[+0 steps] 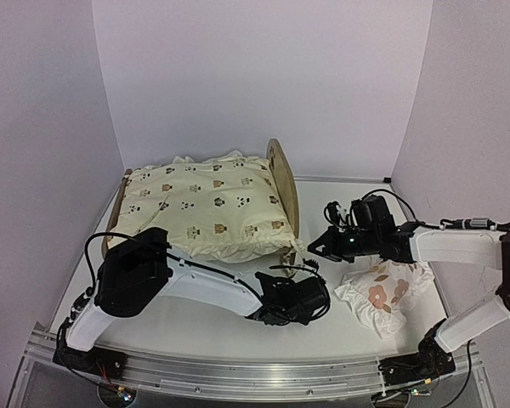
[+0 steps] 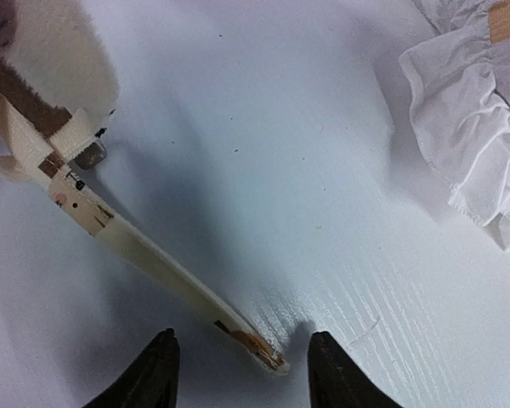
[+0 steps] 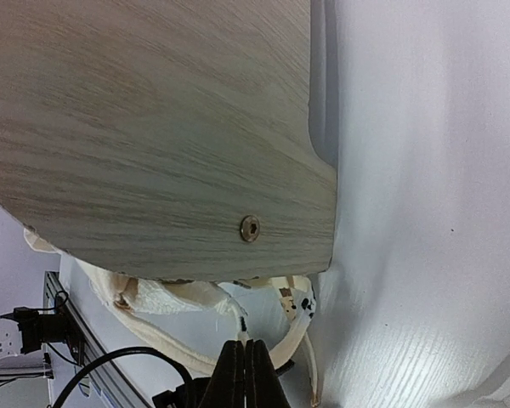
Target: Set up the pet bed
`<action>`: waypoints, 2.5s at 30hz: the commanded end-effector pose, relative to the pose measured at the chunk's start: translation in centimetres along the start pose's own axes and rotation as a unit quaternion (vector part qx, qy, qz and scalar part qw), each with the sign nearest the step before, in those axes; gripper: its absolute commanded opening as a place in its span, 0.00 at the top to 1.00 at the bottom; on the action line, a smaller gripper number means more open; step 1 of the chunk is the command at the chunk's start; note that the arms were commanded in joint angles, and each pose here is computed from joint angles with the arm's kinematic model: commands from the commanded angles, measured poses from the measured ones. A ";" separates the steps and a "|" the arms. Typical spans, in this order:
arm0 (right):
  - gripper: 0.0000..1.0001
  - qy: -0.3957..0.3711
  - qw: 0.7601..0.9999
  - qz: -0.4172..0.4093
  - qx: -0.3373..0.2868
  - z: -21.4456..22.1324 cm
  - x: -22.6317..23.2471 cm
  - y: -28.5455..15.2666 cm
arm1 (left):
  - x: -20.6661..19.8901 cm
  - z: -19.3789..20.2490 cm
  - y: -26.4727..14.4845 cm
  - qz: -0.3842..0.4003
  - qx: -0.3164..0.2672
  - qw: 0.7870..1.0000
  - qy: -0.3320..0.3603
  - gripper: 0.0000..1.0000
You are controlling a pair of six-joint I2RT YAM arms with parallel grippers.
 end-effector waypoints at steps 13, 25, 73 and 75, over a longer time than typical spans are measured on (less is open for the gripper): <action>1.00 -0.013 1.000 -0.002 -0.017 -0.6 0.5 -0.9 | 2.1 0.5 1.0 -0.085 -0.044 0.995 0.005 1.00; 1.00 -0.070 0.993 0.057 -0.076 -5.6 2.3 -5.7 | 8.8 0.0 -2.6 -0.063 -0.010 0.997 -0.031 1.00; 0.02 0.025 0.958 0.283 0.041 -6.1 -6.8 -13.9 | 11.5 -5.2 -9.3 -0.005 -0.023 0.999 -0.029 0.13; 0.02 0.040 0.945 0.313 0.083 -3.2 -7.9 -14.2 | 11.5 -5.8 -10.3 -0.005 -0.026 0.999 -0.026 0.05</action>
Point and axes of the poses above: each gripper's point midway between its finger pads, its own y axis out along the fingers, its own x axis along the line the jaws close on, z = x × y, the point moved 5 cm from there along -y, back along the fingers, and after that the axes turned 13 degrees about -y, right-handed, at the moved point
